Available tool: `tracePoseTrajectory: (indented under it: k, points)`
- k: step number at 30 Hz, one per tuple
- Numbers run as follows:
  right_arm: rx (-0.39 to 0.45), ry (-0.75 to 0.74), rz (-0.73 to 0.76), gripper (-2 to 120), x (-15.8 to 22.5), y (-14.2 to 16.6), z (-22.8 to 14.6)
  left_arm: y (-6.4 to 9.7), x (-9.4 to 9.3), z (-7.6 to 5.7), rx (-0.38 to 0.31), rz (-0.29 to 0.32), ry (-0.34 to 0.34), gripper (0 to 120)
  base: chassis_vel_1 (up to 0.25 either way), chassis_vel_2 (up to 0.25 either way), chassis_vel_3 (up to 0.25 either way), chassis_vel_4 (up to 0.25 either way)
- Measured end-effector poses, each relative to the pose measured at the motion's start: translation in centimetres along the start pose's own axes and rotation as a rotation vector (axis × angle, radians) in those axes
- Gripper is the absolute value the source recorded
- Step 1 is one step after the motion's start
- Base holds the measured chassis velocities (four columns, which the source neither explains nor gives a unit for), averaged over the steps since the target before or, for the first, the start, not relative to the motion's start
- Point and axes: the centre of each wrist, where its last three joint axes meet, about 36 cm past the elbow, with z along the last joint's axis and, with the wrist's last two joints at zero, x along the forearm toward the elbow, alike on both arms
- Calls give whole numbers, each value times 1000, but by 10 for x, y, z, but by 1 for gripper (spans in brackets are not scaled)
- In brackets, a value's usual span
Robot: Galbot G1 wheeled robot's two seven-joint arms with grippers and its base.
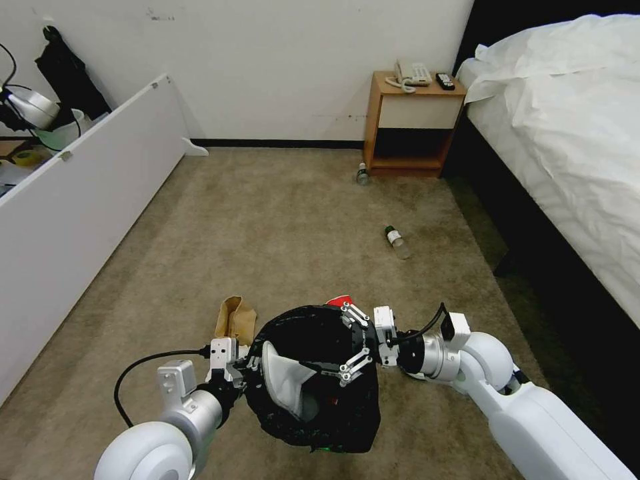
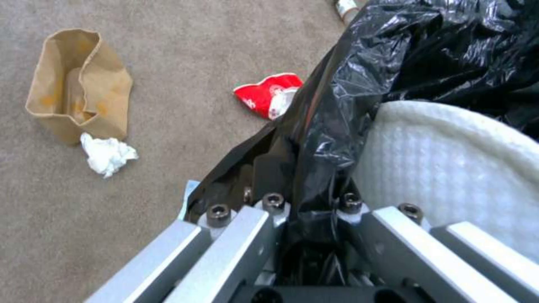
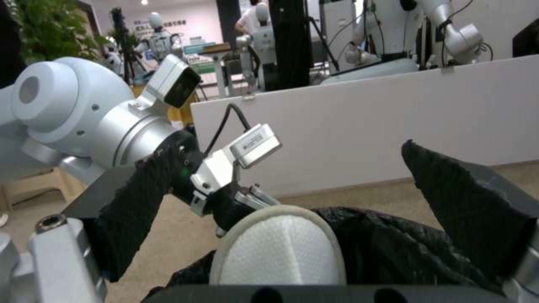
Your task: Pick up the trash bin, then pick up the garbage from the floor and place it into the trash bin.
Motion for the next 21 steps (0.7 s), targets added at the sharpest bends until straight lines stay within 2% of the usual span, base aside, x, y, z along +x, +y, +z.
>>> tracePoseTrajectory:
  k: [5,7,8,9,10,11,12,13,14,16,17,20,21]
  points:
    - [18,-14,60,100,5,2,-11,4,1,-2,7,-11,-9,1,0,0,0,0]
    - [28,-20,179,100,15,8,-25,9,3,-6,14,-33,-21,1,0,0,0,0]
    - [28,-20,179,100,15,8,-25,9,3,-6,14,-33,-21,1,0,0,0,0]
    - [31,-21,267,100,21,15,-34,11,4,-8,19,-45,-30,1,0,0,0,0]
    - [31,-21,267,100,21,15,-34,11,4,-8,19,-45,-30,1,0,0,0,0]
    - [32,-12,364,100,24,24,-43,13,6,-11,22,-53,-38,1,0,0,0,0]
    - [32,-12,364,100,24,24,-43,13,6,-11,22,-53,-38,1,0,0,0,0]
    - [32,12,479,100,27,34,-52,14,8,-12,25,-59,-45,1,0,0,0,0]
    - [32,12,479,100,27,34,-52,14,8,-12,25,-59,-45,1,0,0,0,0]
    - [54,89,712,100,33,58,-68,15,9,-15,30,-68,-57,1,0,0,0,0]
    - [55,117,781,100,36,67,-73,16,10,-15,32,-74,-61,1,0,0,0,0]
    - [55,135,824,100,37,74,-76,16,10,-16,34,-78,-64,1,0,0,0,0]
    - [58,168,892,100,41,84,-82,17,11,-18,37,-89,-70,1,0,0,0,0]
